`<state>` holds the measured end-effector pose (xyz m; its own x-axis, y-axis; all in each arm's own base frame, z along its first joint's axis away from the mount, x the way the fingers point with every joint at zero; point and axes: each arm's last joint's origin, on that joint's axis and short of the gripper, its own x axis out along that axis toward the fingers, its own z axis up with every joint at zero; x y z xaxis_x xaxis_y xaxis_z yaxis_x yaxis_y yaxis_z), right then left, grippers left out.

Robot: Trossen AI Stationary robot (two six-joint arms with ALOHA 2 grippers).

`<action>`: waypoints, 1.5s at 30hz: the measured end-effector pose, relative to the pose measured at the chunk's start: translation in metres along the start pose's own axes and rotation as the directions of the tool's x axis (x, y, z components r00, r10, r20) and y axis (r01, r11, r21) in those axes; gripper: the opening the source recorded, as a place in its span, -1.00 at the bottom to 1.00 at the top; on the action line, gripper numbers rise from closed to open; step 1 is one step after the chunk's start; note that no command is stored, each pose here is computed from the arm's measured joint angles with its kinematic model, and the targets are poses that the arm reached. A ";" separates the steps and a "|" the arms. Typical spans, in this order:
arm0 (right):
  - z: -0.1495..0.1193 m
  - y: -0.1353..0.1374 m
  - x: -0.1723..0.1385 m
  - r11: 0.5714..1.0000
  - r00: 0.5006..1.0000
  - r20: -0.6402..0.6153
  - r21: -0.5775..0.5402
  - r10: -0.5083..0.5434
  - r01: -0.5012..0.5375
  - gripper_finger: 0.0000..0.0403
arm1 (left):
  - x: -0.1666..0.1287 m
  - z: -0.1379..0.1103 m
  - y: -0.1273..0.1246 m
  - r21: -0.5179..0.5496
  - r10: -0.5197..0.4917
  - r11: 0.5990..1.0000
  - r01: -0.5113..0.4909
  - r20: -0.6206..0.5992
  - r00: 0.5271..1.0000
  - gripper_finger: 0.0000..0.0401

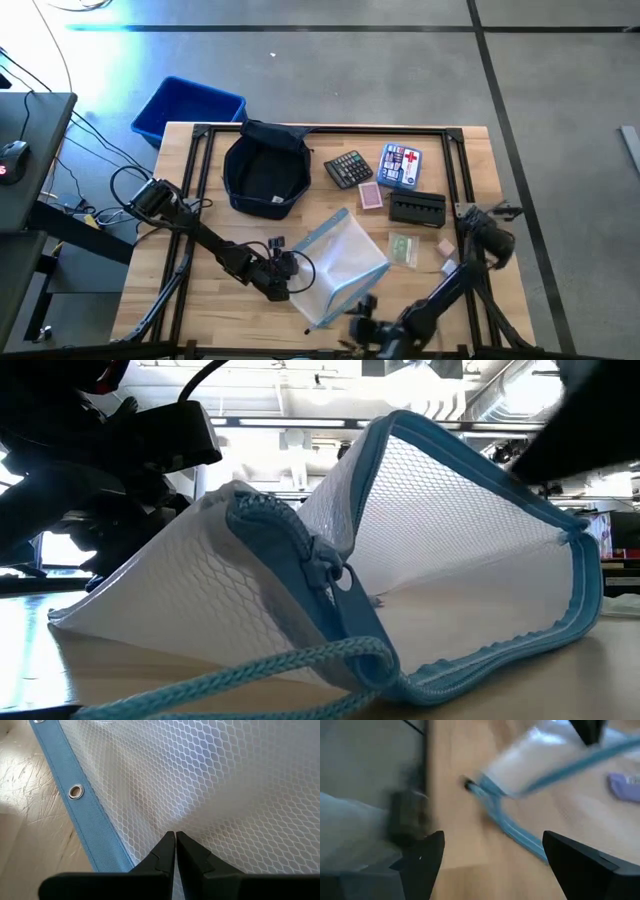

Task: Unpack backpack
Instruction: Remove the purple granola bar from the transparent zip bag

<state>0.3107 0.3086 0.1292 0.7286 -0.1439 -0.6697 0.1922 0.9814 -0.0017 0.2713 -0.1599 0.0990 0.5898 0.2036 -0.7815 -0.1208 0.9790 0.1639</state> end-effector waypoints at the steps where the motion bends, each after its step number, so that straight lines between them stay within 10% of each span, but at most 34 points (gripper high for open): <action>1: 0.001 -0.006 0.009 0.997 0.996 -0.038 -0.016 -0.077 0.077 0.58 | 0.000 0.000 0.000 0.000 0.000 1.000 0.000 0.000 1.000 -1.00; 7: 0.026 -0.048 0.039 0.923 0.927 -0.087 -0.165 -0.364 0.347 0.43 | 0.000 0.000 0.000 -0.001 -0.001 1.000 0.001 0.001 1.000 -1.00; 27: 0.074 -0.140 0.107 0.945 0.920 -0.236 0.017 -0.313 0.326 0.04 | 0.000 0.000 -0.001 0.000 -0.003 1.000 0.003 0.002 1.000 -1.00; 35: 0.065 -0.132 0.096 0.961 0.915 -0.304 -0.003 -0.265 0.277 -0.88 | -0.001 -0.001 -0.002 0.008 -0.006 1.000 0.006 0.001 1.000 -1.00; 45: 0.062 -0.074 0.023 0.998 0.948 -0.313 -0.044 -0.048 0.036 -0.98 | -0.004 -0.008 0.001 0.021 0.036 0.999 -0.034 -0.067 0.997 -1.00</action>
<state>0.3538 0.2243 0.1596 0.4758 -0.1440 -0.8677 0.1895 0.9801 -0.0588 0.2627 -0.1593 0.0972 0.5300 0.2380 -0.8139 -0.1245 0.9713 0.2029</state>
